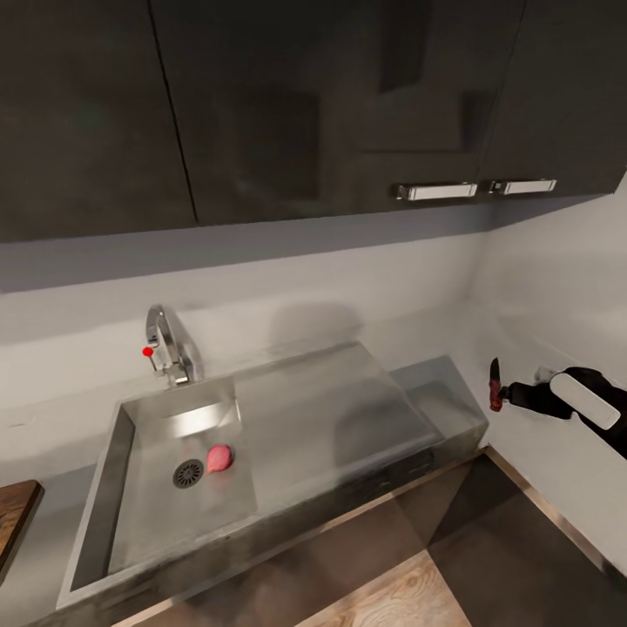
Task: In the kitchen, take the Vidalia onion out of the sink, dice it on the chopping board with the paring knife, put the diced onion into the bowl on the countertop, then place both the paring knife and the chopping board into the sink.
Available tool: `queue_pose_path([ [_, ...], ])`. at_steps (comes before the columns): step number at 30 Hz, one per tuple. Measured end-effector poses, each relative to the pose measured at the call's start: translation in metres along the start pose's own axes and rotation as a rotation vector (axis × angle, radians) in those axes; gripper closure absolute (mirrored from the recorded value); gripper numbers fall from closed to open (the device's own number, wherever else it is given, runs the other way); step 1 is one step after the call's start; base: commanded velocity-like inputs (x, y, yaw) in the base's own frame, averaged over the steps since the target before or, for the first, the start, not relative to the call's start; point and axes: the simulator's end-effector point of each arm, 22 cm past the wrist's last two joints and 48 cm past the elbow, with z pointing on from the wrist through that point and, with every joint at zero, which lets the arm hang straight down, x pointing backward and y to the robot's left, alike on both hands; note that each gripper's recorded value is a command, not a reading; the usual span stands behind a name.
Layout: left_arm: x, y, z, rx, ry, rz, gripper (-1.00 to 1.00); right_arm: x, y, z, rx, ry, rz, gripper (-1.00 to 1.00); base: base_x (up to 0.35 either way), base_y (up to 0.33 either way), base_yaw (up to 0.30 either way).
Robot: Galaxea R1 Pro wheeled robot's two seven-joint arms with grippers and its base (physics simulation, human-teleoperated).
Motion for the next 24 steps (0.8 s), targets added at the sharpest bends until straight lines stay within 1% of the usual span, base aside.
queue_pose_path([
  [3,0.000,0.000,0.000,0.000,-0.001,0.000,-1.00,-0.001,0.005,-0.001,-0.022,-0.002,0.002,-1.00,0.317,0.000,0.000],
  [4,0.000,0.000,0.000,0.000,0.000,0.000,-1.00,0.000,0.012,-0.001,-0.041,-0.001,0.001,-1.00,0.318,0.000,0.000],
  [6,0.000,0.000,0.000,0.000,0.000,0.000,-1.00,0.003,0.036,0.000,-0.106,0.004,-0.004,-1.00,0.197,0.000,0.000],
  [9,0.000,0.000,0.000,0.000,0.000,0.000,-1.00,0.005,0.045,0.000,-0.128,0.006,-0.008,-1.00,0.078,0.000,0.000],
  [10,0.000,0.000,0.000,0.000,0.001,0.000,-1.00,0.007,0.053,0.001,-0.140,0.010,-0.011,-1.00,0.026,0.000,0.000],
  [11,0.000,0.000,0.000,0.000,0.001,0.000,-1.00,0.009,0.056,0.001,-0.144,0.012,-0.014,-1.00,0.013,0.000,0.000],
  [12,0.000,0.000,0.000,0.000,0.001,0.000,-1.00,0.014,0.069,0.003,-0.159,0.021,-0.019,-1.00,0.011,0.000,0.000],
  [14,0.000,0.000,0.000,0.000,0.000,0.000,-1.00,0.018,0.079,0.003,-0.169,0.027,-0.025,-1.00,0.006,0.000,0.000],
  [16,0.000,0.000,0.000,0.000,0.000,0.000,-1.00,0.021,0.082,0.005,-0.170,0.033,-0.026,-1.00,0.003,0.000,0.000],
  [19,0.000,0.000,0.000,0.000,0.001,0.000,-1.00,0.026,0.079,0.008,-0.159,0.046,-0.020,-1.00,0.035,-0.016,0.000],
  [24,0.000,-0.001,0.000,0.002,0.001,0.000,-1.00,0.032,0.069,0.014,-0.136,0.063,-0.007,-1.00,0.120,-0.202,0.000],
])
